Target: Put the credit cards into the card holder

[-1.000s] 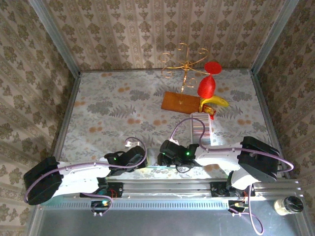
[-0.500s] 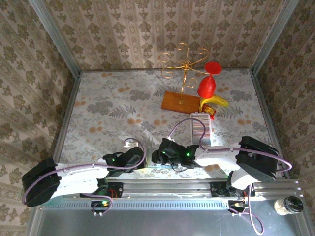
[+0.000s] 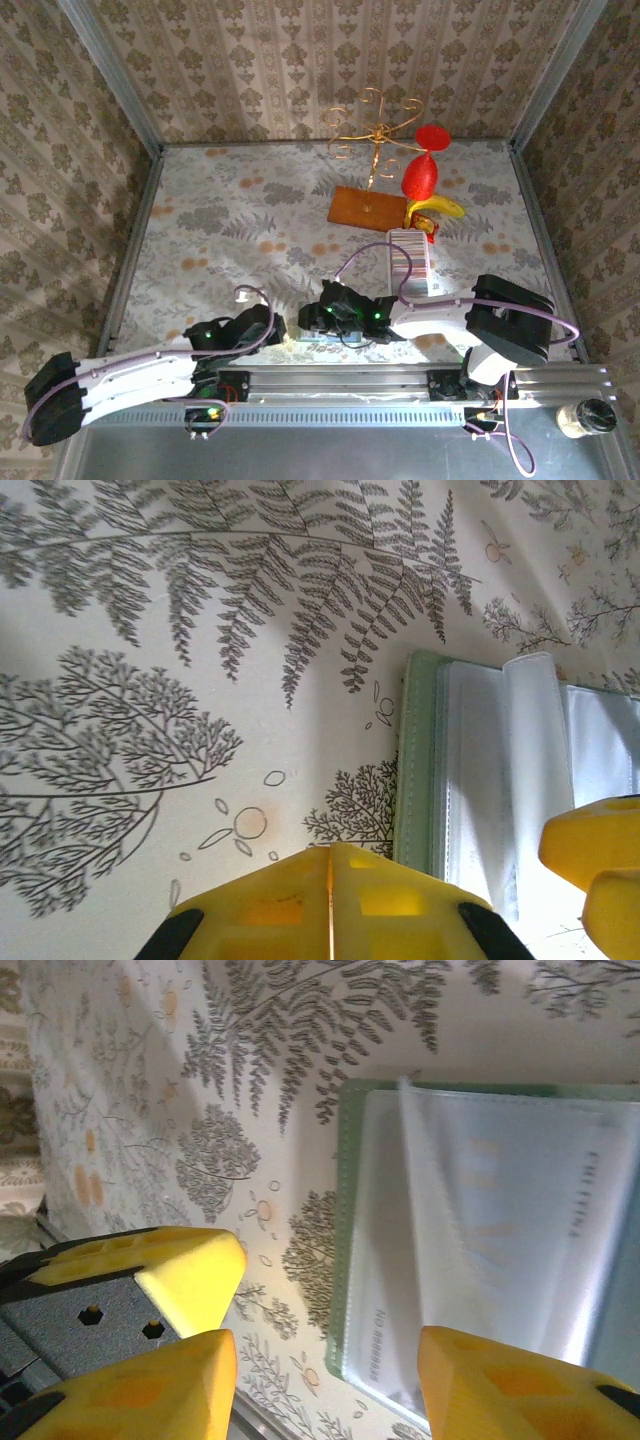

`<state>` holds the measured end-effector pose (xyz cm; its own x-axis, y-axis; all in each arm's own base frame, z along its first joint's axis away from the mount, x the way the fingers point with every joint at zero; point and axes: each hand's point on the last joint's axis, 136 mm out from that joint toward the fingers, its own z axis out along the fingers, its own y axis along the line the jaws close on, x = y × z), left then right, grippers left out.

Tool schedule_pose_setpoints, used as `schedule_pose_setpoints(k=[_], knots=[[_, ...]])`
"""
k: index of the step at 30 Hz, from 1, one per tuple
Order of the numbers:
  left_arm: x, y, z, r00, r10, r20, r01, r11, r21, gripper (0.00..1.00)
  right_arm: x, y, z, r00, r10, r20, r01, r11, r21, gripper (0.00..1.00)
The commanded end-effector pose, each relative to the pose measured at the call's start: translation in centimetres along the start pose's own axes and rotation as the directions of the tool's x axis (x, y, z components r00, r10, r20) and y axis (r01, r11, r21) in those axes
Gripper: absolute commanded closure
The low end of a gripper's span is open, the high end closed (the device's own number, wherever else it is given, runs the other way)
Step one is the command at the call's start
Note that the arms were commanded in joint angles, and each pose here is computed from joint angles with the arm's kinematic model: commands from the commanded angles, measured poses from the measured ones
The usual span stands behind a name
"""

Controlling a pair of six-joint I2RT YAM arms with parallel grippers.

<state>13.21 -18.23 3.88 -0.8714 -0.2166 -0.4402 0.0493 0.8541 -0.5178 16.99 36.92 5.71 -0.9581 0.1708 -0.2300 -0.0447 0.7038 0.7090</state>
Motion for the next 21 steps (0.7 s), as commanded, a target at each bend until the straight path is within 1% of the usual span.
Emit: schedule_pose_setpoints(k=[1,4,6,9,12,15,16,18,19,21], knots=[[-0.2,2.0,-0.6,1.0,-0.013,0.028,0.015,0.998,-0.065,0.91,0.1,3.3,0.4,1.0,-0.02,-0.009,0.019,0.993,-0.115,0.49],[-0.6,2.2,-1.1,0.999,-0.019,0.05,0.021,0.998,-0.056,0.91,-0.2,5.9,0.2,0.998,-0.06,0.0,0.059,0.98,-0.188,0.48],[-0.9,2.4,-1.4,0.998,-0.018,0.065,0.022,0.998,-0.059,0.91,-0.4,7.0,-0.1,0.996,-0.082,0.015,0.084,0.974,-0.212,0.47],[-1.5,3.7,-2.0,0.995,-0.029,0.1,0.04,0.993,-0.11,0.9,-1.0,8.4,-0.9,0.994,-0.102,0.044,0.11,0.963,-0.247,0.47],[-2.0,3.7,-2.2,0.991,-0.044,0.124,0.057,0.993,-0.103,0.9,-1.6,9.7,-2.5,0.988,-0.129,0.08,0.146,0.947,-0.285,0.45],[-2.4,3.3,-2.4,0.991,-0.036,0.132,0.048,0.995,-0.091,0.88,-2.1,11.1,-4.7,0.971,-0.204,0.126,0.233,0.922,-0.308,0.45],[-2.5,3.2,-2.6,0.991,-0.031,0.132,0.043,0.995,-0.093,0.88,-2.4,11.3,-5.8,0.956,-0.254,0.145,0.286,0.914,-0.288,0.44],[-2.6,3.1,-2.7,0.991,-0.026,0.132,0.039,0.995,-0.096,0.87,-3.6,9.8,-8.0,0.928,-0.316,0.197,0.349,0.922,-0.168,0.43],[-2.6,3.0,-2.7,0.991,-0.026,0.131,0.039,0.995,-0.092,0.87,-4.4,8.0,-8.8,0.92,-0.322,0.222,0.345,0.936,-0.073,0.43],[-2.6,2.6,-2.5,0.991,-0.027,0.129,0.037,0.997,-0.074,0.87,-5.3,3.7,-10.0,0.925,-0.285,0.252,0.27,0.958,0.094,0.37]])
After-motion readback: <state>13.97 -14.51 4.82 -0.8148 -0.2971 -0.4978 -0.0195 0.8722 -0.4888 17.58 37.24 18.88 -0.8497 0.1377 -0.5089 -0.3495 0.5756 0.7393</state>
